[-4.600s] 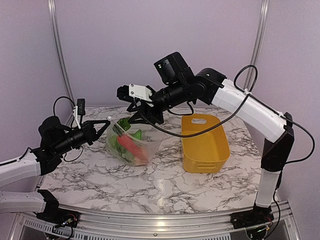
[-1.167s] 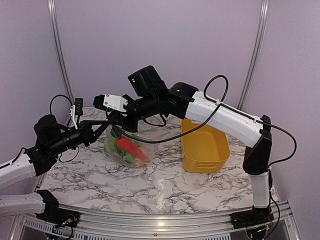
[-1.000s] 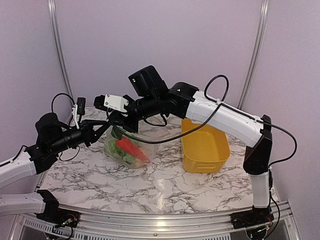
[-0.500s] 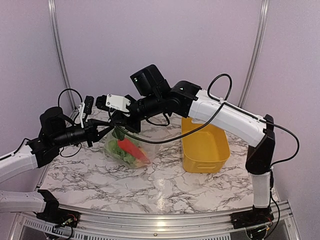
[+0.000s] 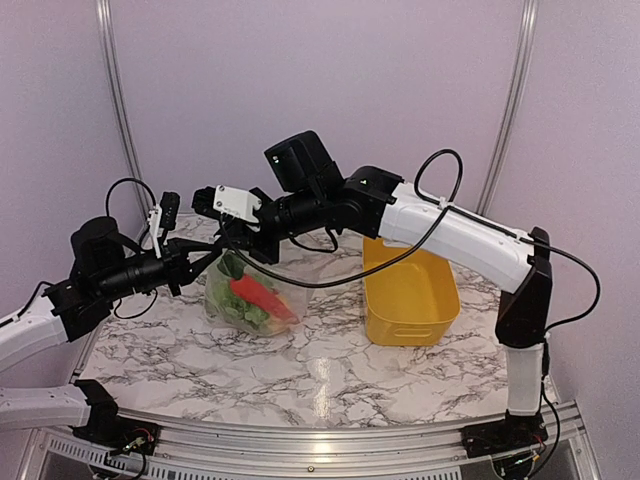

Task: Place the food in the zip-top bag and seal the zipper
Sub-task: Pass from the right arm to the left, then zip the zipper on the zipper food storage bag.

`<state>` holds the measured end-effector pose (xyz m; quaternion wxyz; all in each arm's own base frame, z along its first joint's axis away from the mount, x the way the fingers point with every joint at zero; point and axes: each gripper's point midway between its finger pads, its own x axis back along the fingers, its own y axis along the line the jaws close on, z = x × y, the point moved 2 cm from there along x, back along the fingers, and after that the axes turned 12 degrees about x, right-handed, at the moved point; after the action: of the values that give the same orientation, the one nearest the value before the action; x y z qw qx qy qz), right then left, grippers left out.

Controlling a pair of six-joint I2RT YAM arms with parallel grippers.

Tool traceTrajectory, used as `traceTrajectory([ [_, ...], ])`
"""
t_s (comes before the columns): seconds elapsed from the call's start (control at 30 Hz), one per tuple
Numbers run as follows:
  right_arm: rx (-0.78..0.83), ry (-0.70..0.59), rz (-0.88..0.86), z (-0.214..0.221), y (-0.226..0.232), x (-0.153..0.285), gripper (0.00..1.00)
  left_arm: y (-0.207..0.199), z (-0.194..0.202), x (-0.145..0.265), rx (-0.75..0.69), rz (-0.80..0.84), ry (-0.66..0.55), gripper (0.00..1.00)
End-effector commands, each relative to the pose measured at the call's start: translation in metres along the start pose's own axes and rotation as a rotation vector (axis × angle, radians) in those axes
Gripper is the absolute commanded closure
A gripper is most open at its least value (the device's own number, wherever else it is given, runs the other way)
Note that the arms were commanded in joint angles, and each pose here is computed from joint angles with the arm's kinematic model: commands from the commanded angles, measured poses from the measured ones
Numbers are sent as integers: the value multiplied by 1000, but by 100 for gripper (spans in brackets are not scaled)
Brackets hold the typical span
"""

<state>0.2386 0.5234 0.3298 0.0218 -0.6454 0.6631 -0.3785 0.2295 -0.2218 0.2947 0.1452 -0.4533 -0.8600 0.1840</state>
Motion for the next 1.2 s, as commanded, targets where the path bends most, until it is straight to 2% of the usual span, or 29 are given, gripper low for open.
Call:
traceTrajectory([
  [0.0,-64,186,52,57,-26,32,96,1,-25,14,-47,-54,-119,100],
  [0.27,-51,270,28,86,-27,52,100,7,-34,21,-63,-117,-161,100],
  [0.43,-36,267,19,82,-25,66,100,13,-35,21,-57,-148,-172,100],
  [0.87,27,357,137,92,-36,98,100,16,-36,27,-85,-181,-183,100],
  [1.17,-41,434,135,137,-49,118,100,26,-33,31,-78,-222,-199,100],
])
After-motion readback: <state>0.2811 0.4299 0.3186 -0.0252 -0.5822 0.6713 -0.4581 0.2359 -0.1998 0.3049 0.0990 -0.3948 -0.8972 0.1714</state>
